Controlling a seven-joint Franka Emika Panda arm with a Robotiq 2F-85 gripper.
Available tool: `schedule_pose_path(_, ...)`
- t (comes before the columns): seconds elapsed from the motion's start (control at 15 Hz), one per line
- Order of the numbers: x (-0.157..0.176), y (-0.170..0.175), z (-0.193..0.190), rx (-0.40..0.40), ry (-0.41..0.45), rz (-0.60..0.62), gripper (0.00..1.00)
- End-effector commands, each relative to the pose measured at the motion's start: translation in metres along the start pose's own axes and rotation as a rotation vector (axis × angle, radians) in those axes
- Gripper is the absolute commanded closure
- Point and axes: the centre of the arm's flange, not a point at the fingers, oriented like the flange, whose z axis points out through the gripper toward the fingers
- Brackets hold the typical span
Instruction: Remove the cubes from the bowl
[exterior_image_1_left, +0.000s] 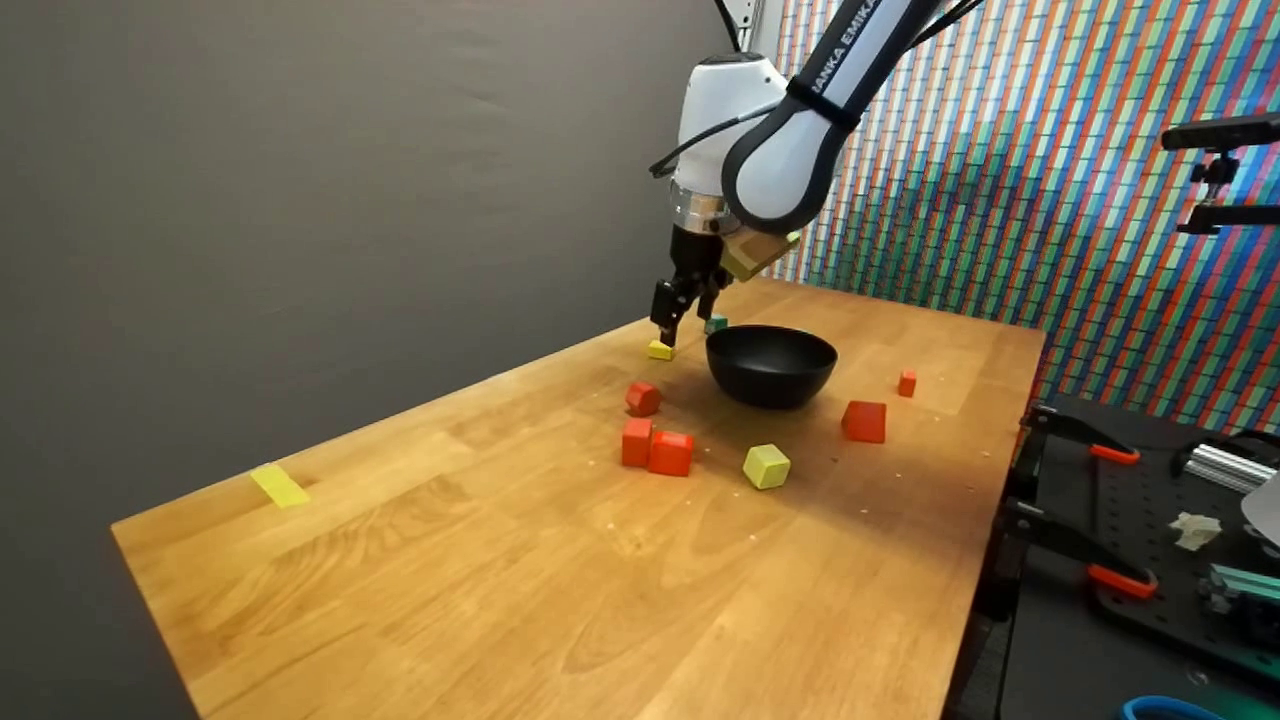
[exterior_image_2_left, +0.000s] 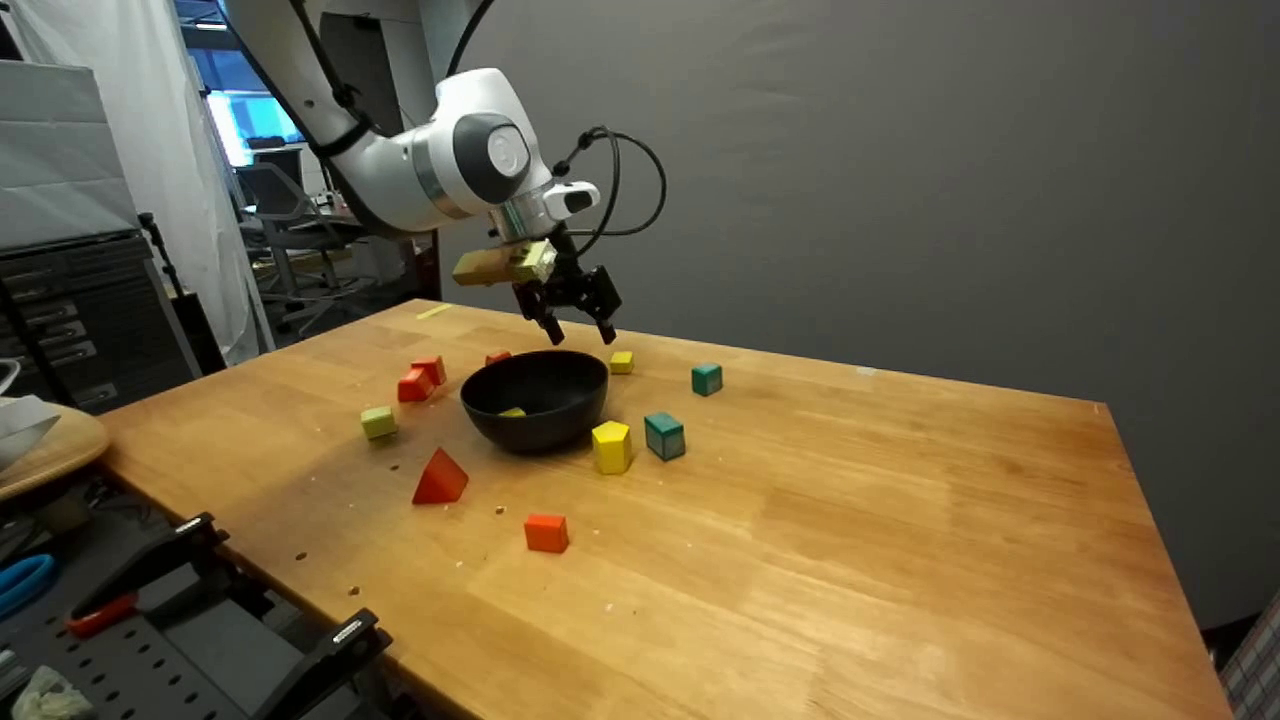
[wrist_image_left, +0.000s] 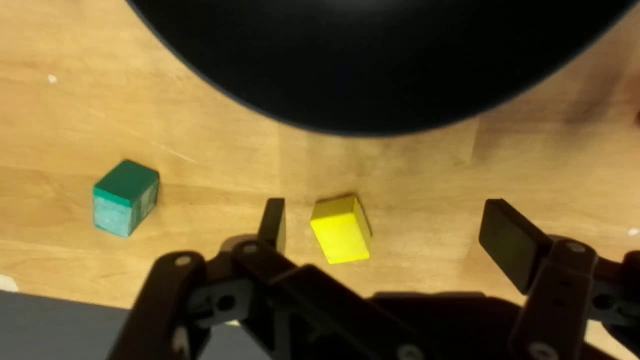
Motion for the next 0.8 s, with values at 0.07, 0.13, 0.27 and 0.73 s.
schedule_pose_path(0.07,-0.046,0.034,-0.086,0.112,-0.231,-0.061,0.00)
schedule_pose_path(0.13,-0.056,0.041,-0.100,0.143,-0.273,-0.058,0.00)
schedule_pose_path(0.27,-0.078,0.056,-0.129,0.223,-0.347,-0.054,0.00)
schedule_pose_path(0.73,-0.081,0.056,-0.121,0.230,-0.412,-0.036,0.00)
